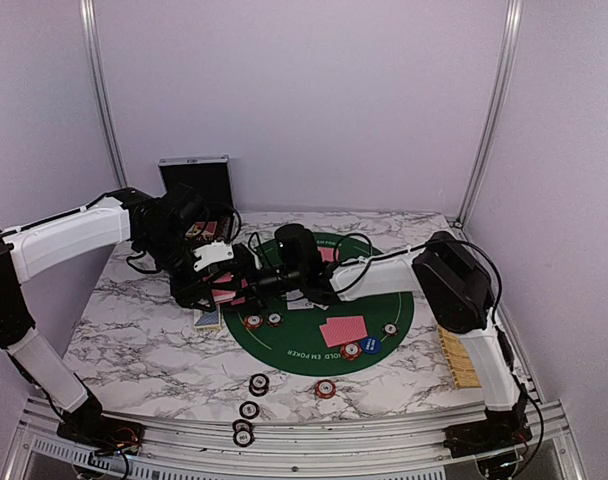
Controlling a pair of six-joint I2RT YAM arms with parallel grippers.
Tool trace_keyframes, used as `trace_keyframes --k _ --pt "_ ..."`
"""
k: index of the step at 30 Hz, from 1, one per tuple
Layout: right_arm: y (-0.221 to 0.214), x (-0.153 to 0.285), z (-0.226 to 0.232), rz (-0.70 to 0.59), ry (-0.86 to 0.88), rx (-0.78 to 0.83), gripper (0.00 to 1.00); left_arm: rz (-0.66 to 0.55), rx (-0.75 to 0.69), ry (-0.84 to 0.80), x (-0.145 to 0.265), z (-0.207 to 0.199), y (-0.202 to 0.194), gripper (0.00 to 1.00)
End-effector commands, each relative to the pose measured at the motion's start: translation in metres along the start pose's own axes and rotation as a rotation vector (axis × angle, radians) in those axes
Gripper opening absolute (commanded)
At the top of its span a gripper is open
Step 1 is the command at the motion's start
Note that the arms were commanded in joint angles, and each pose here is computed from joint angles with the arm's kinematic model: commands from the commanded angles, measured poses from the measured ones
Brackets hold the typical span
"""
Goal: Distribute texas hold em gaming equipment
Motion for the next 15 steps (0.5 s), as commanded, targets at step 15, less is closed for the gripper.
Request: trace_keyframes --k 15 --pt "0.012 0.008 -0.016 -0.034 -0.095 -0.012 0.78 -0.03 -0.012 0.011 0.003 0.004 0.007 0.0"
Point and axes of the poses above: each gripper's point midway between its finger pads, its own x axis back along the fingers, its own z axis along the line the jaws close on, y = z × x, the point moved 4 cm from there along x, back along the fingers, and after that the axes turned 15 degrees about -x, right-handed, at the moved point
